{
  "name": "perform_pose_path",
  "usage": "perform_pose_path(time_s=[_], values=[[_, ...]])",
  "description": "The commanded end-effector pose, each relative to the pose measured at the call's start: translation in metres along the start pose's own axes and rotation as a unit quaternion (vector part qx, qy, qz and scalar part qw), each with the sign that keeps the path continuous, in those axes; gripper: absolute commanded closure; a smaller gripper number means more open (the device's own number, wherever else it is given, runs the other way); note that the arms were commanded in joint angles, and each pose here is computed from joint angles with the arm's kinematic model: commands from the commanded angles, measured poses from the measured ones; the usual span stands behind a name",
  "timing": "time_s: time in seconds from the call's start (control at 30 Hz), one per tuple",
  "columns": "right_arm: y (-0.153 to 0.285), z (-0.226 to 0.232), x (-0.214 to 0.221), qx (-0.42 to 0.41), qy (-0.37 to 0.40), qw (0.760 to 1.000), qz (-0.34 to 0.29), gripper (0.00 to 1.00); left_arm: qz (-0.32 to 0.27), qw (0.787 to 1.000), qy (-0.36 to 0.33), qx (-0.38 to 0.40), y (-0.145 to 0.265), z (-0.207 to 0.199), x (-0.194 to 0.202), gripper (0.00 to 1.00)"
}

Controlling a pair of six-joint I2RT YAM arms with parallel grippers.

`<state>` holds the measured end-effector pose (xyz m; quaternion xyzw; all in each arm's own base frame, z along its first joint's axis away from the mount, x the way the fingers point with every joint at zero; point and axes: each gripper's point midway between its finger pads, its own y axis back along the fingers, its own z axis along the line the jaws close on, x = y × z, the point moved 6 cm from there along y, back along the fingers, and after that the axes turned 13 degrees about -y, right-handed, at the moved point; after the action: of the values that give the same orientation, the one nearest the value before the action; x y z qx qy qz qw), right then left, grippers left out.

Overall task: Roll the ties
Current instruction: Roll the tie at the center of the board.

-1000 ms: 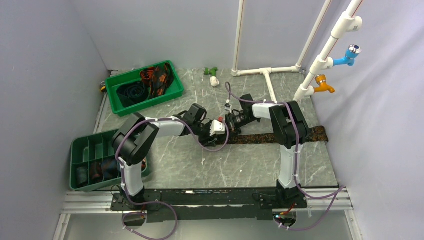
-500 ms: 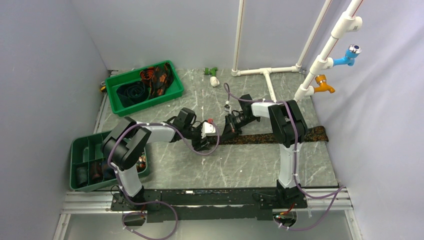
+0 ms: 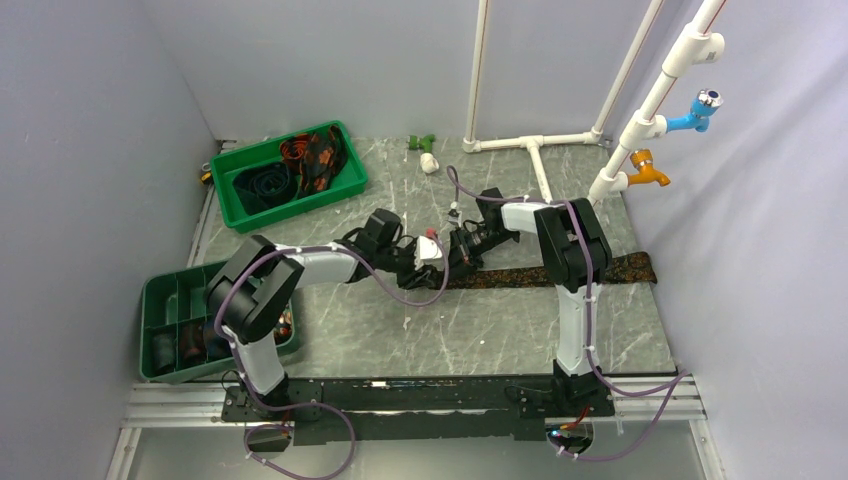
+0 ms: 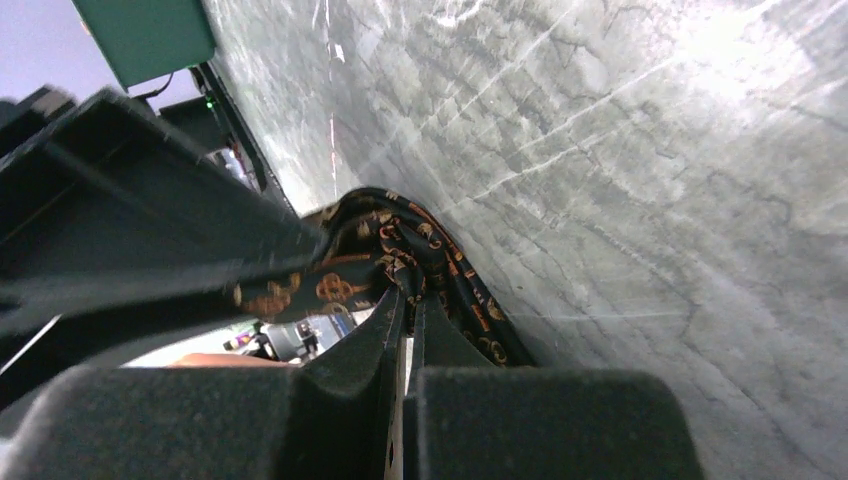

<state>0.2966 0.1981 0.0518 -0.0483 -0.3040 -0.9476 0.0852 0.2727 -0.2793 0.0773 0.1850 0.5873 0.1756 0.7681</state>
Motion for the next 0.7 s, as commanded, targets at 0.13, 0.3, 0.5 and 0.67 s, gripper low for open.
perform_pose_path(time_s=[0.13, 0.3, 0.5, 0.67], values=[[-0.006, -0.028, -0.003, 0.057, 0.014, 0.998, -0.006, 1.00, -0.032, 0.999, 0.031, 0.002, -0.031, 0.018, -0.022, 0.57], [-0.004, -0.022, 0.000, 0.040, 0.018, 0.999, -0.010, 1.00, 0.008, 0.999, 0.033, 0.022, -0.035, 0.003, 0.006, 0.57], [0.000, -0.012, 0.001, 0.022, 0.029, 0.999, -0.018, 1.00, 0.058, 0.997, 0.035, 0.031, -0.031, -0.011, 0.029, 0.57], [0.009, -0.003, 0.005, 0.020, 0.034, 0.999, -0.009, 0.85, 0.089, 0.995, 0.039, 0.037, -0.029, -0.015, 0.038, 0.60]])
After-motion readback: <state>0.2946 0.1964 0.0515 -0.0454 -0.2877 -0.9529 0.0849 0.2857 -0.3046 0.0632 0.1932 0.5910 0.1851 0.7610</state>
